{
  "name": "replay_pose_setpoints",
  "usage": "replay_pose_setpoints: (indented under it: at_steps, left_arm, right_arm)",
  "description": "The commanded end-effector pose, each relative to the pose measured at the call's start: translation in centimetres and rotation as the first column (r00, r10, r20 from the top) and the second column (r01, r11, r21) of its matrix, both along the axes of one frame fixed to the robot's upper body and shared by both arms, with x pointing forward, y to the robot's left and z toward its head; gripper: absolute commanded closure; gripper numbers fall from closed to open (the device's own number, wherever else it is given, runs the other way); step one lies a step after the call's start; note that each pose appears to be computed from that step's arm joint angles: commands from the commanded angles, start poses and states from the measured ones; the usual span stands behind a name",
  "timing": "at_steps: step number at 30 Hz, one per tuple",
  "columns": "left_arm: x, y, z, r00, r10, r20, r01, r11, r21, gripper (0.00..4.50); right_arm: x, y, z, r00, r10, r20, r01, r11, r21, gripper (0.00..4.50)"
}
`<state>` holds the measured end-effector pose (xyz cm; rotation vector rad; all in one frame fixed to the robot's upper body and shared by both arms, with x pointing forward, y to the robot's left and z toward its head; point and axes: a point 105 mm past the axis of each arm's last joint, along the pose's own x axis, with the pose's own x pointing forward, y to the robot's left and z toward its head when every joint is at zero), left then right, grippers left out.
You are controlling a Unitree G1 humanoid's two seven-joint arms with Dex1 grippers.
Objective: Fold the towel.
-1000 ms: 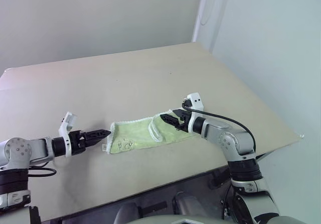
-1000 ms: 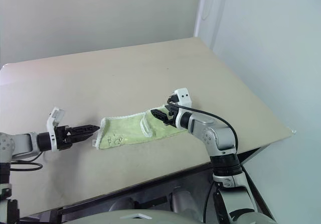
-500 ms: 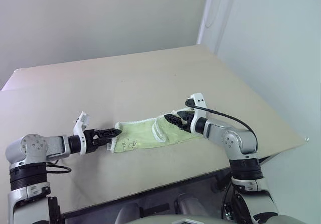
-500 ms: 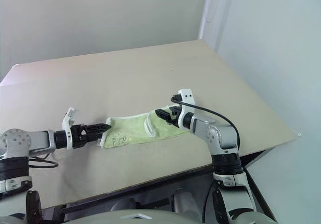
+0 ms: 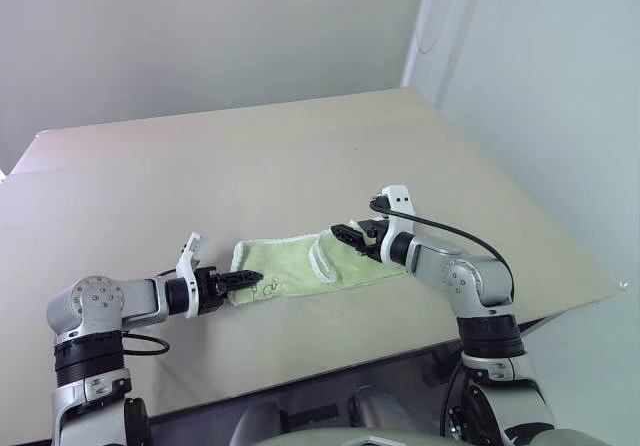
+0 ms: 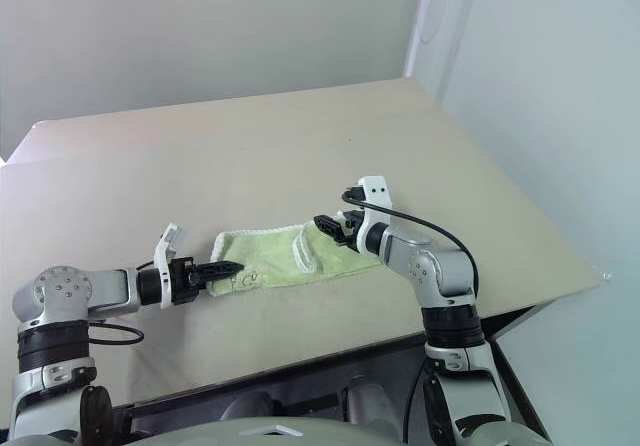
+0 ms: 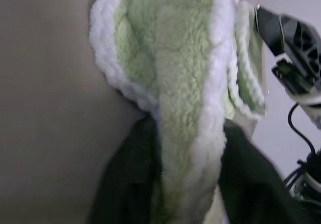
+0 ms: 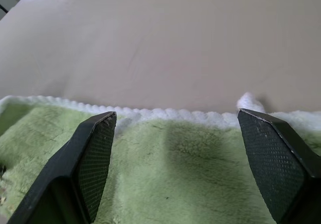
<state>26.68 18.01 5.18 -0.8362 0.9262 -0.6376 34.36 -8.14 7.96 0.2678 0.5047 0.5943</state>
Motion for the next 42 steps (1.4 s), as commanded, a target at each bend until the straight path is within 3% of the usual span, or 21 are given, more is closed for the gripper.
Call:
replay_pose_setpoints:
  at_steps: [1, 2, 5, 13, 23, 27, 34, 42]
  left_arm:
    - [0.0, 0.7, 1.4, 0.998, -0.001, 0.060, 0.001, 1.000, 0.000, 4.14]
    - [0.6, 0.9, 1.6, 0.998, 0.012, 0.063, -0.012, 1.000, 0.005, 4.46]
    - [1.7, 1.5, 2.0, 0.997, 0.029, 0.073, -0.031, 0.999, 0.020, 4.46]
    - [1.9, 3.7, 2.4, 0.993, 0.035, 0.109, -0.050, 0.989, 0.139, 4.46]
    - [-1.1, 9.1, 5.7, 0.988, -0.025, 0.151, -0.024, 0.948, 0.316, 4.46]
    - [-1.1, 10.5, 6.7, 0.985, -0.034, 0.169, -0.027, 0.939, 0.344, 4.46]
    - [1.0, 6.7, 9.5, 0.949, -0.174, 0.263, 0.099, 0.956, 0.278, 4.46]
    - [2.4, 1.8, 10.7, 0.887, -0.342, 0.309, 0.286, 0.934, 0.213, 4.46]
  right_arm:
    - [0.5, 0.0, 1.8, 0.997, -0.009, 0.079, 0.010, 1.000, -0.007, 0.46]
    - [0.5, 0.0, 1.7, 0.997, -0.008, 0.077, 0.009, 1.000, -0.006, 0.46]
    - [0.4, 0.1, 1.8, 0.997, -0.001, 0.080, 0.001, 1.000, -0.001, 0.46]
    - [0.3, 0.4, 2.2, 0.995, 0.034, 0.097, -0.036, 0.999, 0.023, 0.46]
    - [-2.2, 2.0, 3.9, 0.955, 0.245, 0.166, -0.266, 0.957, 0.119, 0.46]
    - [-3.6, 2.2, 4.5, 0.922, 0.322, 0.215, -0.352, 0.929, 0.119, 0.46]
    - [-3.5, 1.7, 3.9, 0.925, 0.320, 0.206, -0.342, 0.936, 0.082, 0.46]
    - [-3.8, 0.4, 3.7, 0.945, 0.260, 0.197, -0.280, 0.957, 0.080, 0.46]
